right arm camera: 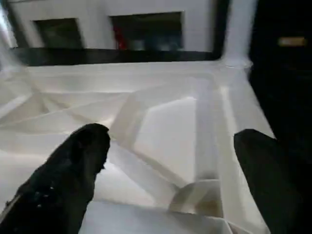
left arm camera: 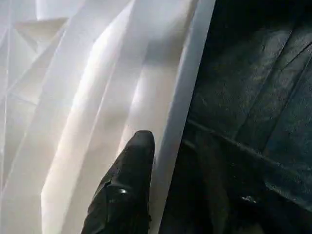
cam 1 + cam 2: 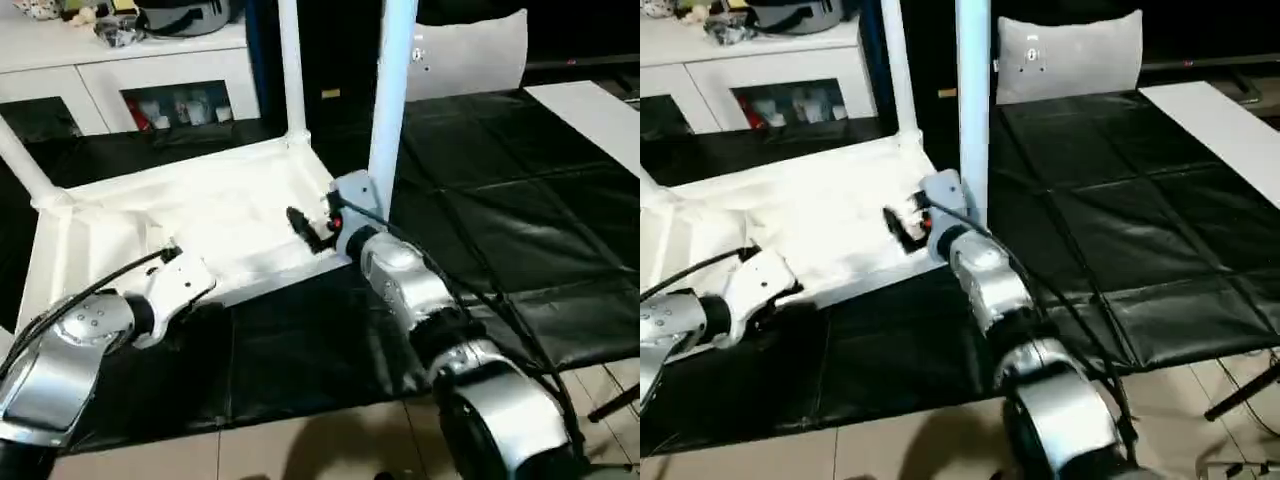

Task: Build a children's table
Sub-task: Rotate leg to tighten

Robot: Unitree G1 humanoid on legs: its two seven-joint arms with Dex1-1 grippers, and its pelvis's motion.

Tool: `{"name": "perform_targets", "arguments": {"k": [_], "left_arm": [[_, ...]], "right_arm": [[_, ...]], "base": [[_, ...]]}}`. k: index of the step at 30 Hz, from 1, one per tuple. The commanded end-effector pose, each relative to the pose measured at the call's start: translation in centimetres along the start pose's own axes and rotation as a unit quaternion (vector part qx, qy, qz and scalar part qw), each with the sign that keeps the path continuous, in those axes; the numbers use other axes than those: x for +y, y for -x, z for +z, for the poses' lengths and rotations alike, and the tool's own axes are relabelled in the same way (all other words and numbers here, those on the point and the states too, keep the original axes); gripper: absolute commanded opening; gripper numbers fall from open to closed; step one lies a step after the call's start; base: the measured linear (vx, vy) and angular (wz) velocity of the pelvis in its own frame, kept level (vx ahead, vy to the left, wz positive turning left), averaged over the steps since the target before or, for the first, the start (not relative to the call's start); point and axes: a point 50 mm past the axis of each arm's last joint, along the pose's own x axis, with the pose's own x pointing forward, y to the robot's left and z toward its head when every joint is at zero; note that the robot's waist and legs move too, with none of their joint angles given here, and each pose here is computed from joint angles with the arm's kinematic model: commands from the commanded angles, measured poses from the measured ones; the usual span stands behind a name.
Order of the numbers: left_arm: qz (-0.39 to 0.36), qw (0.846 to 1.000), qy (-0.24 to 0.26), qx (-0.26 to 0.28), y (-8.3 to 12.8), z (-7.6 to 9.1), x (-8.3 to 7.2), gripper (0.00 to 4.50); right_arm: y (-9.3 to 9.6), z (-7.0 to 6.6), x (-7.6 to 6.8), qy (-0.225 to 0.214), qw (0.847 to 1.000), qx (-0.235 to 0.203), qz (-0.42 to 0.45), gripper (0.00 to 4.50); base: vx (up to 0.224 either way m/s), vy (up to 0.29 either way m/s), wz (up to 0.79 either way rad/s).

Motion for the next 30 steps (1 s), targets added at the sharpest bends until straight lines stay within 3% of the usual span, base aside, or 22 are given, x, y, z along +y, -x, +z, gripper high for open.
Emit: {"name": "perform_targets", "arguments": {"k": [1, 5, 7, 12, 19, 22, 24, 25, 30], "left_arm": [[0.008, 1.0, -0.006, 0.009, 0.0, -0.5, 0.1, 1.61], [0.02, 1.0, -0.007, 0.008, -0.2, -0.7, 0.2, 1.61], [0.048, 0.999, -0.004, -0.006, -0.7, -0.8, 0.5, 1.61], [0.058, 0.998, -0.001, -0.012, -1.2, -0.8, 0.6, 1.61], [0.088, 0.995, 0.009, -0.046, -3.3, -0.4, 1.0, 1.61], [0.113, 0.99, 0.008, -0.082, -4.4, 0.6, 1.3, 1.61], [0.117, 0.989, 0.014, -0.088, -4.6, 0.8, 1.3, 1.61], [0.119, 0.988, 0.014, -0.097, -5.1, 1.0, 1.1, 1.61], [0.11, 0.983, 0.041, -0.141, -5.9, 1.6, -0.5, 1.61]], "right_arm": [[0.1, 0.5, -1.8, -0.008, 0.998, -0.01, -0.062, 4.5], [0.2, 0.8, -2.8, -0.017, 0.995, -0.017, -0.092, 4.5], [0.5, 1.6, -4.3, -0.023, 0.988, -0.041, -0.146, 4.5], [1.1, 2.1, -6.2, -0.029, 0.979, -0.056, -0.195, 4.5], [3.1, 1.3, -10.0, -0.006, 0.963, -0.048, -0.265, 4.5], [4.5, 1.2, -11.9, 0.009, 0.951, -0.057, -0.304, 4.5], [4.9, 1.0, -12.3, 0.016, 0.948, -0.055, -0.313, 4.5], [5.7, 0.8, -13.2, 0.028, 0.941, -0.059, -0.333, 4.5], [7.7, -0.3, -14.4, 0.03, 0.931, -0.067, -0.358, 4.5]], "base": [[0.0, 0.0, 0.0], [0.0, 0.0, 0.0], [0.0, 0.0, 0.0], [0.0, 0.0, 0.0], [0.0, 0.0, 0.0], [0.0, 0.0, 0.0], [0.0, 0.0, 0.0], [0.0, 0.0, 0.0], [0.0, 0.0, 0.0]]}}
